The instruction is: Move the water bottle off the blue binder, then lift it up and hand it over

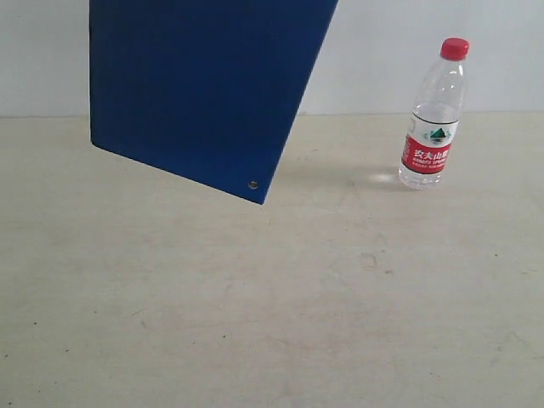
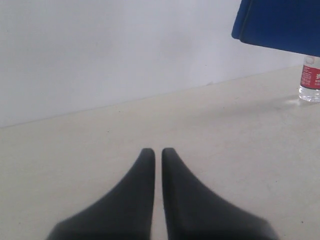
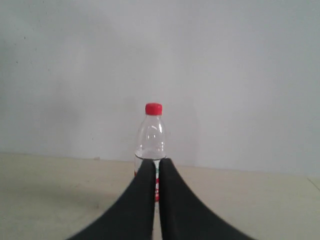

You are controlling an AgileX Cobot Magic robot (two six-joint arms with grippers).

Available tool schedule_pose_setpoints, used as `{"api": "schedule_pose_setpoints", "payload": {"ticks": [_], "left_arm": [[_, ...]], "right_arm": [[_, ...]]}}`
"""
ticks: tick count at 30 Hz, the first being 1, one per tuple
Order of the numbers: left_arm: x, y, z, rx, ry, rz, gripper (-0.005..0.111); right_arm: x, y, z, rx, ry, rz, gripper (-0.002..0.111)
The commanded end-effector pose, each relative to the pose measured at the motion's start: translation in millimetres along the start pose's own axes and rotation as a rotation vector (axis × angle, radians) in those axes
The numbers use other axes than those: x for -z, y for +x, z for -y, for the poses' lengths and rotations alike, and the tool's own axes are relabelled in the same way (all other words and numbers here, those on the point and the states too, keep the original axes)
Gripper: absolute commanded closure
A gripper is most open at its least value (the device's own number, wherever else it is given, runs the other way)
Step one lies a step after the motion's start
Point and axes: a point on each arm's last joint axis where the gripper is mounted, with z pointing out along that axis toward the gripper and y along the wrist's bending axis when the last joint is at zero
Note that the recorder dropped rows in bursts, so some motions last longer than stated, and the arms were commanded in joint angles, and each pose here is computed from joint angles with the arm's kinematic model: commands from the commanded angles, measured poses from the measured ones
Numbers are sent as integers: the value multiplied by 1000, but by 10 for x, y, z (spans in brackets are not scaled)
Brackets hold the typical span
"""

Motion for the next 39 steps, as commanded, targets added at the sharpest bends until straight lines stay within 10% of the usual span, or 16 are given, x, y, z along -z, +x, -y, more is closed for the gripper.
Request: {"api": "schedule_pose_setpoints", "payload": {"ticks": [1, 27, 39], "left_arm": [[-2, 4, 9, 14, 14, 6, 102], [-2, 4, 9, 14, 14, 6, 102], [-2, 4, 9, 14, 14, 6, 102]], "right_arm": [[0, 148, 3, 18, 7, -40, 108], [64, -451, 16, 222, 19, 117, 108], [17, -235, 59, 21, 55, 8, 108]]}}
